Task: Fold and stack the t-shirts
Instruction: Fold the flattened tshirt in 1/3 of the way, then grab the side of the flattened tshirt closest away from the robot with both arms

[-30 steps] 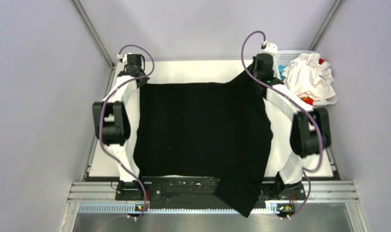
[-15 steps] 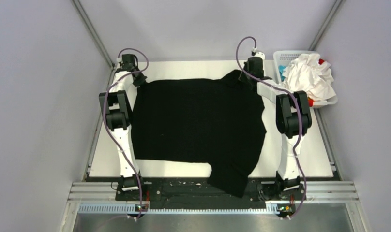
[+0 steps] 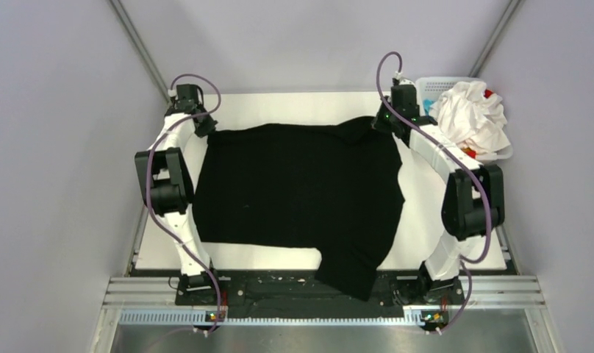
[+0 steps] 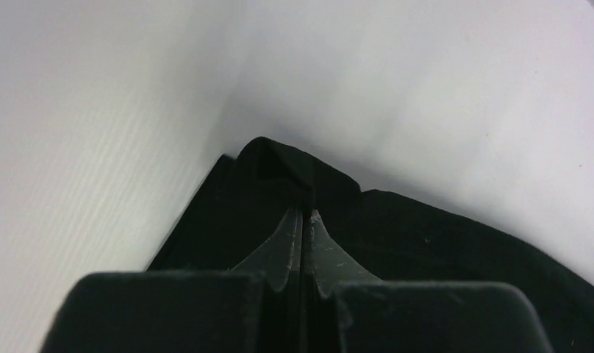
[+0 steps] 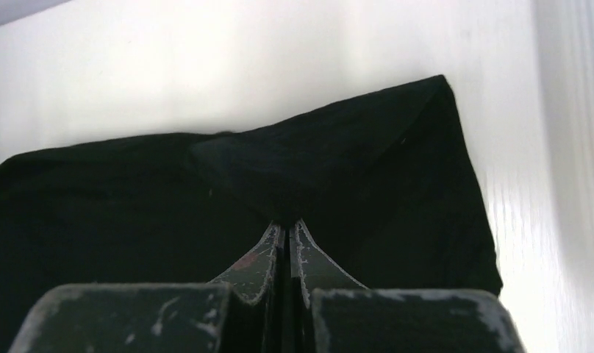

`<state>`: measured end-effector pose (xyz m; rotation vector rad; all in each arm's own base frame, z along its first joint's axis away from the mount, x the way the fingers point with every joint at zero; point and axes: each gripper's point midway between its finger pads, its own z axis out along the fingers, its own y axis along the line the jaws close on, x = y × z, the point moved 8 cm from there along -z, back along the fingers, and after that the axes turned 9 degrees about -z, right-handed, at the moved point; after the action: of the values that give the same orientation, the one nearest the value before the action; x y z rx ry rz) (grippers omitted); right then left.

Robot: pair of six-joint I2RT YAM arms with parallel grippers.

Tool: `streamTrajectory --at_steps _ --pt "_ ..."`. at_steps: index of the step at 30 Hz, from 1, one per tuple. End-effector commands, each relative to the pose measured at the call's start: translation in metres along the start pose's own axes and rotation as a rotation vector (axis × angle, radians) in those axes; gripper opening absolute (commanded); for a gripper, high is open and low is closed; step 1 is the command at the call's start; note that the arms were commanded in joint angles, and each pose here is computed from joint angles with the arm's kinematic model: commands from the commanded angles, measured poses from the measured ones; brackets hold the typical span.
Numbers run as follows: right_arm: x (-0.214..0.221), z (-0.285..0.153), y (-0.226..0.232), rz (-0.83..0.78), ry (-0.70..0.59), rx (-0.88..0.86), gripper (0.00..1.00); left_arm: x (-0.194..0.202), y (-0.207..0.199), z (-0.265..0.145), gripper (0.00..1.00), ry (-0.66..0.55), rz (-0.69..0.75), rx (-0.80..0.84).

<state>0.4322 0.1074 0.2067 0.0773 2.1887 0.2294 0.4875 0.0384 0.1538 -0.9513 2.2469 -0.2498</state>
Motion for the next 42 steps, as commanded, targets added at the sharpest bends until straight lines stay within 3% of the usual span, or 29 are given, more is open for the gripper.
streamTrajectory --at_steps 1,16,19,21,22,25,27,28,29,34,37,42 --pt "0.01 -0.048 0.002 0.038 0.042 -0.067 0.0 -0.022 0.003 -0.048 0.0 -0.136 0.003 -0.017" --pt "0.115 -0.135 -0.017 0.145 0.257 -0.072 0.0 0.019 0.054 -0.073 0.0 -0.018 0.038 -0.208" --pt "0.149 -0.141 -0.023 0.183 0.338 -0.067 0.08 0.031 0.061 -0.078 0.0 0.005 0.045 -0.2" --pt "0.168 -0.146 -0.026 0.202 0.381 -0.067 0.11 0.036 0.064 -0.079 0.17 0.02 0.05 -0.203" --pt "0.178 -0.148 -0.029 0.207 0.402 -0.052 0.19 0.037 0.065 -0.079 0.24 0.027 0.049 -0.207" --pt "0.18 -0.156 -0.034 0.192 0.387 -0.026 0.59 0.038 0.067 -0.084 0.44 0.03 0.047 -0.228" --pt "0.165 -0.16 -0.033 0.165 0.313 -0.026 0.78 0.034 0.065 -0.091 0.55 0.016 0.043 -0.227" --pt "0.156 -0.162 -0.033 0.156 0.268 -0.021 0.86 0.032 0.063 -0.095 0.82 0.006 0.04 -0.22" --pt "0.146 -0.163 -0.032 0.151 0.222 -0.02 0.96 0.029 0.06 -0.101 0.97 -0.004 0.038 -0.203" --pt "0.107 -0.149 -0.017 0.146 0.055 -0.12 0.99 0.022 0.034 -0.116 0.99 -0.003 0.045 0.009" --pt "0.093 -0.119 -0.006 0.151 0.043 -0.197 0.99 0.027 0.019 -0.102 0.99 0.076 0.024 0.137" --pt "0.066 -0.05 0.004 0.158 0.019 -0.204 0.99 0.037 0.012 -0.061 0.99 0.207 -0.014 0.196"
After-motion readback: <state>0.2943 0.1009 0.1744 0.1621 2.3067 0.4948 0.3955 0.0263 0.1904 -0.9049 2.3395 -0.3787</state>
